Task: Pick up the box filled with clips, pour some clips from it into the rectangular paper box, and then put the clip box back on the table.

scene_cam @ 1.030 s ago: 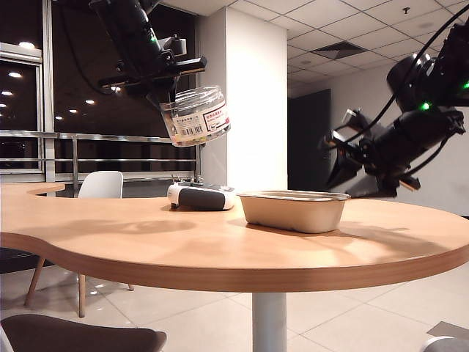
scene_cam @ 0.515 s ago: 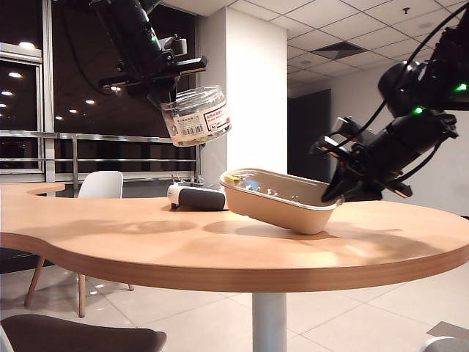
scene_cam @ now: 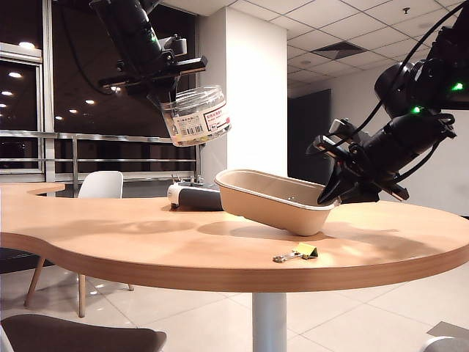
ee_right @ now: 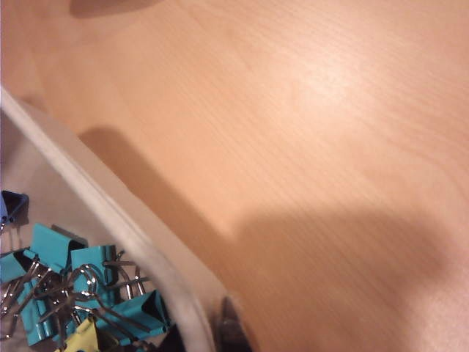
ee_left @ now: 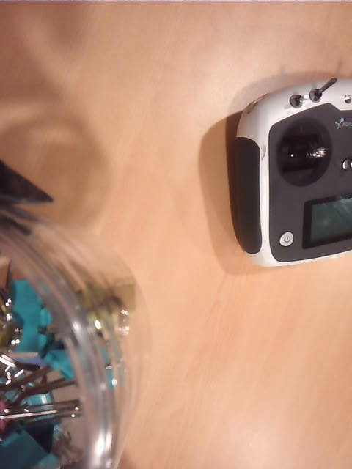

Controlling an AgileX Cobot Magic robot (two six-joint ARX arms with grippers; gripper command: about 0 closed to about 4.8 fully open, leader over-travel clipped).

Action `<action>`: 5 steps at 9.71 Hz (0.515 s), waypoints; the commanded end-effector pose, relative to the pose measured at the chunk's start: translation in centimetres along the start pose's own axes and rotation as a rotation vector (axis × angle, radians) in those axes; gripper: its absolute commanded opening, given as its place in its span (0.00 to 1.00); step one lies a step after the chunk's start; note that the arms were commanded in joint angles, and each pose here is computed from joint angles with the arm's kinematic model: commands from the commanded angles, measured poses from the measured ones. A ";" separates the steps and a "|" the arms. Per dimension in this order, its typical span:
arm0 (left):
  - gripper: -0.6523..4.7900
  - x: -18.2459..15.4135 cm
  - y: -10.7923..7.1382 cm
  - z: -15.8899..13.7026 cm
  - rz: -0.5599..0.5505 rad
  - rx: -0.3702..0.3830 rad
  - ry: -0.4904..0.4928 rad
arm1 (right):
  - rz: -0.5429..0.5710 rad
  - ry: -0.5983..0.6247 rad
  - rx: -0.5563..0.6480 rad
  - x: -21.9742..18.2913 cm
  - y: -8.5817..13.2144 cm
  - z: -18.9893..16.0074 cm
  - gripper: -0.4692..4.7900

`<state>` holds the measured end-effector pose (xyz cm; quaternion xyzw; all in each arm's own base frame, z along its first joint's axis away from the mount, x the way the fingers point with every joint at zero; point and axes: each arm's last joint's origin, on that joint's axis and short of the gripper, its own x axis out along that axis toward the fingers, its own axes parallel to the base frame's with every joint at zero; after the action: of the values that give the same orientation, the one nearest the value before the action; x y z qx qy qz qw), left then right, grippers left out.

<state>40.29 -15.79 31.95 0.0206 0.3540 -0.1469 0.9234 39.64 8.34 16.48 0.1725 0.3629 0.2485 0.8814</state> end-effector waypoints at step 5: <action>0.11 -0.3 0.0 0.4 -0.003 -0.002 -0.027 | 0.020 0.067 0.119 -2.0 1.5 0.4 0.09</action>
<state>40.30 -15.76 31.94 0.0205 0.3540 -0.1466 0.9235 38.18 8.18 17.94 0.2139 0.4125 0.2343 0.8540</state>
